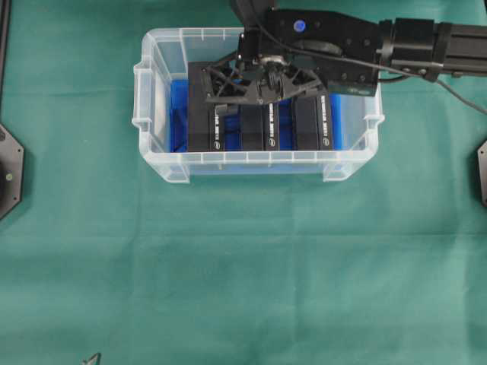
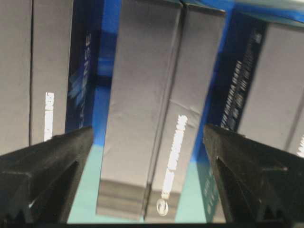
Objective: Take the box out of the case with the right arm.
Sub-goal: 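Lower the right gripper around the middle box and close it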
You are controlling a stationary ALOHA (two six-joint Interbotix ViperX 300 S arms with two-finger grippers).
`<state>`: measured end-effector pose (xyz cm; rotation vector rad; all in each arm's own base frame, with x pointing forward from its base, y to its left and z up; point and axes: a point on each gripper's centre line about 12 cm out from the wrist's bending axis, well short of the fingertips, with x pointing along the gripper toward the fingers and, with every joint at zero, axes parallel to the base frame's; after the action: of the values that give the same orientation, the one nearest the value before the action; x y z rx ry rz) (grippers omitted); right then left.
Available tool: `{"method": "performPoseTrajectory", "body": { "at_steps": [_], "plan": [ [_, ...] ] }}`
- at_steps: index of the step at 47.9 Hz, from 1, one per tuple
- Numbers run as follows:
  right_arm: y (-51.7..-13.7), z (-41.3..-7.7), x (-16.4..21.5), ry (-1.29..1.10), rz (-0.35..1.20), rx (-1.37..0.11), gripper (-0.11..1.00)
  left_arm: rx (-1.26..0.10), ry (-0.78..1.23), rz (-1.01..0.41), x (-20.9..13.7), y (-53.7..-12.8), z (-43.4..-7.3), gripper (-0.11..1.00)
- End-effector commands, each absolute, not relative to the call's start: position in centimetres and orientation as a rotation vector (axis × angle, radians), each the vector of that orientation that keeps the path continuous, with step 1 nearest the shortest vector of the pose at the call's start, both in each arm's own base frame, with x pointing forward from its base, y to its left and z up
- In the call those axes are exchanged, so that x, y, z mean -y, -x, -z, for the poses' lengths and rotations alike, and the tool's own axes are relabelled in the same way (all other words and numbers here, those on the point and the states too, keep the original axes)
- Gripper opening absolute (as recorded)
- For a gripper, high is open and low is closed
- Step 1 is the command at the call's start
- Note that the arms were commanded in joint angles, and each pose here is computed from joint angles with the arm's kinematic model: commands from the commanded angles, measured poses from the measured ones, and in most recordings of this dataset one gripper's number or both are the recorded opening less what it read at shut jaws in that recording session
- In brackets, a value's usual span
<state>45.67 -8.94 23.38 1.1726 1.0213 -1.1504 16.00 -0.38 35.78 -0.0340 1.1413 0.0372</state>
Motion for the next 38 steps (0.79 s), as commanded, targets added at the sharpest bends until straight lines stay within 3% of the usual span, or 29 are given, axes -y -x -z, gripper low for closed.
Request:
{"method": "performPoseTrajectory", "body": {
  "at_steps": [1, 23, 38],
  "plan": [
    [-45.6, -23.9, 9.0, -1.193, 1.130, -0.996, 0.93, -1.115, 0.035, -0.041, 0.3, -16.2, -36.6, 0.00],
    [-46.5, -20.7, 8.6, -1.245, 1.110, -1.011, 0.93, -1.124, 0.035, -0.041, 0.3, -16.4, -36.5, 0.00],
    [-46.5, -20.5, 8.5, -1.258, 1.124, -1.011, 0.93, -1.121, 0.033, -0.040, 0.3, -16.4, -36.5, 0.00]
  ]
}}
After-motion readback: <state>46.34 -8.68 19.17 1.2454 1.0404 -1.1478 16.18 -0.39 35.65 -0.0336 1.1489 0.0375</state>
